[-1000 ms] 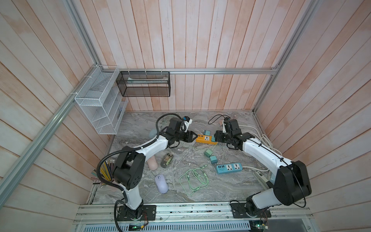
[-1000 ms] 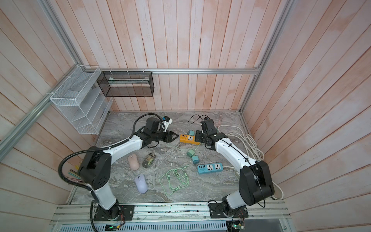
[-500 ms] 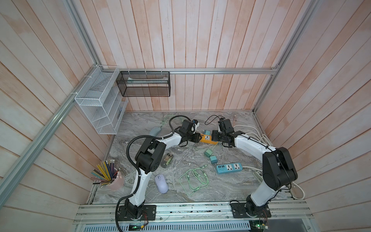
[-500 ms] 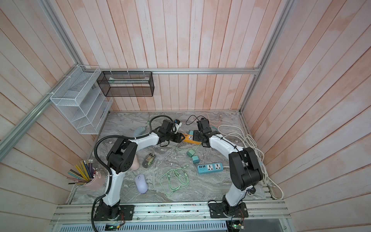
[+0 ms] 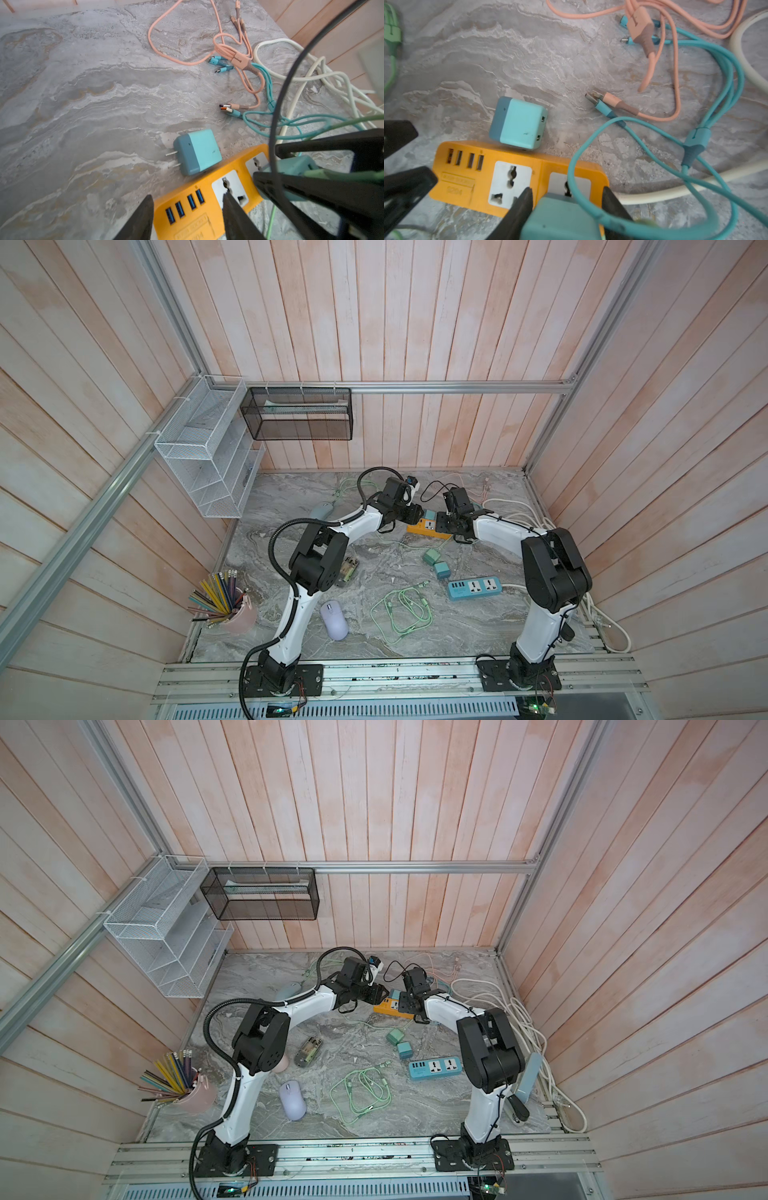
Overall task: Unplug the wireless mouse
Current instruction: Remove the plug from the socket.
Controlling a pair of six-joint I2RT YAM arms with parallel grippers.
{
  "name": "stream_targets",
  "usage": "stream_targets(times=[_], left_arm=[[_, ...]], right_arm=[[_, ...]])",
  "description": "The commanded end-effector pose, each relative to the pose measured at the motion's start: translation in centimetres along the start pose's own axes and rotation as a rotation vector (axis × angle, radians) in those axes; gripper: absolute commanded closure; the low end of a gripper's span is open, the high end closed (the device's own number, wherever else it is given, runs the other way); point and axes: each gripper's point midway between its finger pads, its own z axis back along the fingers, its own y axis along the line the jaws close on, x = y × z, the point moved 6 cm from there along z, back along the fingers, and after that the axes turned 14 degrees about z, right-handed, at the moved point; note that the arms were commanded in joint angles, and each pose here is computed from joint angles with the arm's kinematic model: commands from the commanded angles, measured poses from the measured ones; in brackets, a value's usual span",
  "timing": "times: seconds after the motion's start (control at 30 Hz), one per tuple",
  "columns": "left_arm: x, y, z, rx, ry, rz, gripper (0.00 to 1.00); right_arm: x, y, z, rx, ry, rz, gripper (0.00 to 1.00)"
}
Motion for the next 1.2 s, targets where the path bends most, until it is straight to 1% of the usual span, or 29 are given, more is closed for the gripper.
stream_targets(times=[0.0, 0.13, 0.2, 0.47, 0.6, 0.63, 0.7, 0.83, 0.9, 1.0, 1.1, 1.17], left_arm=[[-2.8, 1.0, -1.6, 0.064, 0.098, -0.04, 0.45], [-3.4, 1.3, -1.5, 0.076, 0.102, -0.042, 0.45], [-3.5, 1.2, -1.3, 0.077, 0.1, -0.042, 0.45], [-3.2, 0.5, -0.7, 0.071, 0.088, -0.051, 0.45], [-4.1, 0.9, -1.6, 0.082, 0.126, -0.044, 0.45], [-4.5, 0.9, -1.8, 0.081, 0.138, -0.069, 0.46], [-5.2, 0.7, -1.9, 0.085, 0.151, -0.093, 0.46], [-6.3, 0.3, -2.2, 0.124, 0.169, -0.145, 0.46], [-6.9, 0.4, -2.6, 0.146, 0.189, -0.163, 0.46], [-7.8, 0.8, -3.0, 0.197, 0.216, -0.202, 0.46], [-8.4, 1.1, -3.1, 0.226, 0.228, -0.216, 0.46], [-8.4, 1.1, -3.0, 0.226, 0.225, -0.214, 0.46]], right_arm=[[0.4, -0.4, -0.2, -0.028, -0.015, -0.007, 0.58], [-0.2, -0.5, 0.0, -0.02, -0.021, 0.005, 0.73], [-0.4, -0.5, 0.1, -0.017, -0.02, 0.013, 0.76], [-0.5, -0.6, 0.4, -0.017, -0.025, 0.02, 0.78], [0.1, -0.6, 0.7, -0.02, -0.039, 0.019, 0.82], [0.3, -0.5, 0.9, -0.021, -0.042, 0.026, 0.82], [0.8, -0.7, 1.3, -0.048, -0.054, 0.034, 0.82], [1.6, -0.4, 1.9, -0.165, -0.074, 0.099, 0.82], [1.9, 0.0, 2.0, -0.18, -0.07, 0.111, 0.82], [2.4, 0.4, 2.4, -0.161, -0.089, 0.098, 0.82], [2.8, 1.4, 2.8, -0.052, -0.129, 0.071, 0.82], [3.1, 1.5, 3.2, -0.048, -0.145, 0.072, 0.82]])
